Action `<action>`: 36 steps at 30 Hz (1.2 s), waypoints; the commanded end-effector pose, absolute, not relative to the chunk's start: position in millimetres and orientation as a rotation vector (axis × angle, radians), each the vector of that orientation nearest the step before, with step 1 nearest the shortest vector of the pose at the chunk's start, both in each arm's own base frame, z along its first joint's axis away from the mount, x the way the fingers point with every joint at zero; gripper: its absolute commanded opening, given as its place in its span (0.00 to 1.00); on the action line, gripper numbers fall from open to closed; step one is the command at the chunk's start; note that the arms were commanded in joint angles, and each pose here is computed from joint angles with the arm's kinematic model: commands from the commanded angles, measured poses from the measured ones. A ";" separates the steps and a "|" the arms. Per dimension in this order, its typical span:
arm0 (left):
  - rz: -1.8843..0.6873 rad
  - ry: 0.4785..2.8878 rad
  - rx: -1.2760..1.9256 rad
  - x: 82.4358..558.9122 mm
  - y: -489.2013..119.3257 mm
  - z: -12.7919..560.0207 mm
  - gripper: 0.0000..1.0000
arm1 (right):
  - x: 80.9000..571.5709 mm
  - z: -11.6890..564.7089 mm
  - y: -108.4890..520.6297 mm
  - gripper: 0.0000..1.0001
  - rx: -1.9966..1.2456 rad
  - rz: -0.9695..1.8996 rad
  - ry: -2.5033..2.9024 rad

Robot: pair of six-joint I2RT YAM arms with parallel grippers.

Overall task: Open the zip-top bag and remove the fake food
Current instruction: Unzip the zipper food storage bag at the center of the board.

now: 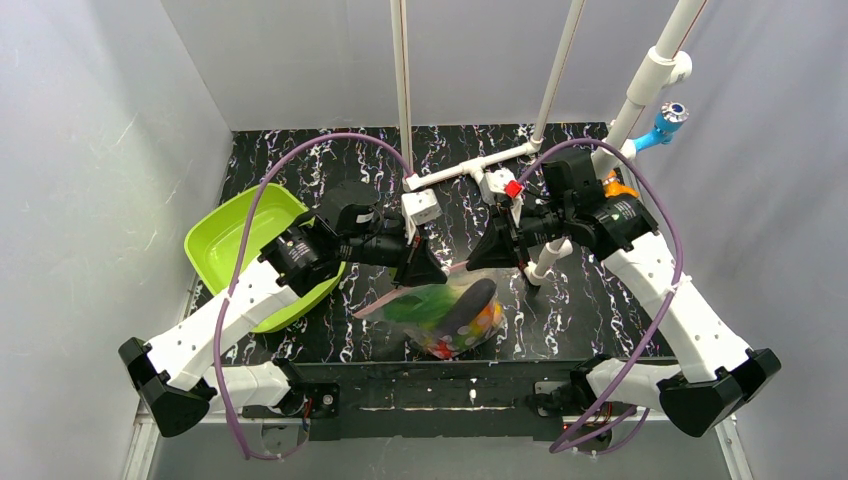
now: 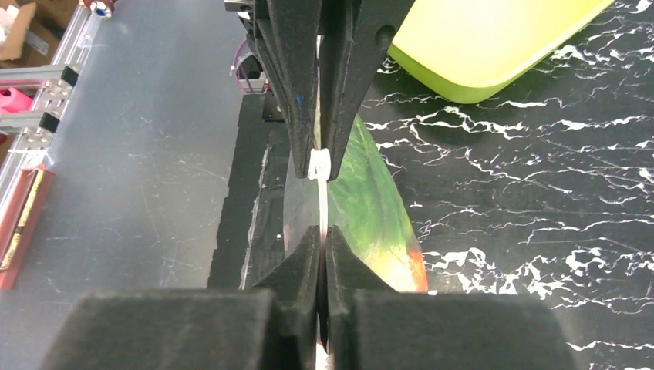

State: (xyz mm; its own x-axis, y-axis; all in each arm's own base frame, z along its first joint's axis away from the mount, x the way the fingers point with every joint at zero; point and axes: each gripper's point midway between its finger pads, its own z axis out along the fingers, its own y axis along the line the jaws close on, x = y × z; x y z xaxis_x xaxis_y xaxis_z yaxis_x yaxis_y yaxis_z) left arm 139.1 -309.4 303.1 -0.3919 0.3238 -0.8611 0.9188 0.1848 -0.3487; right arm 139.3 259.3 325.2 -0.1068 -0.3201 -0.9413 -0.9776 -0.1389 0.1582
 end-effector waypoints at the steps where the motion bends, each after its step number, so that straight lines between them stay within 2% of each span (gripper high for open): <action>1: -1.206 1.771 1.167 136.4 -308.2 317.5 0.00 | 134.2 335.6 259.1 0.01 -1.506 1.260 1.416; 19: -0.971 1.755 1.177 132.4 -262.2 309.0 0.00 | 134.2 352.1 237.4 0.01 -1.404 1.272 1.404; 36: -0.931 1.727 1.232 121.9 -247.1 299.8 0.00 | 141.9 335.5 223.2 0.01 -1.360 1.219 1.426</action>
State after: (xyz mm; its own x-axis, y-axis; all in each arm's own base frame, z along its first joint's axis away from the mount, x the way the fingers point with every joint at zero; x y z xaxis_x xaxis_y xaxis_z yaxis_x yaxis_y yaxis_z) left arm 130.2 -263.1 302.9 -0.2213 0.3420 -0.9133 0.9576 0.2532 -0.1372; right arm 138.5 232.6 332.0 -0.1322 -0.2401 -0.9617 -0.9846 -0.0801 0.1553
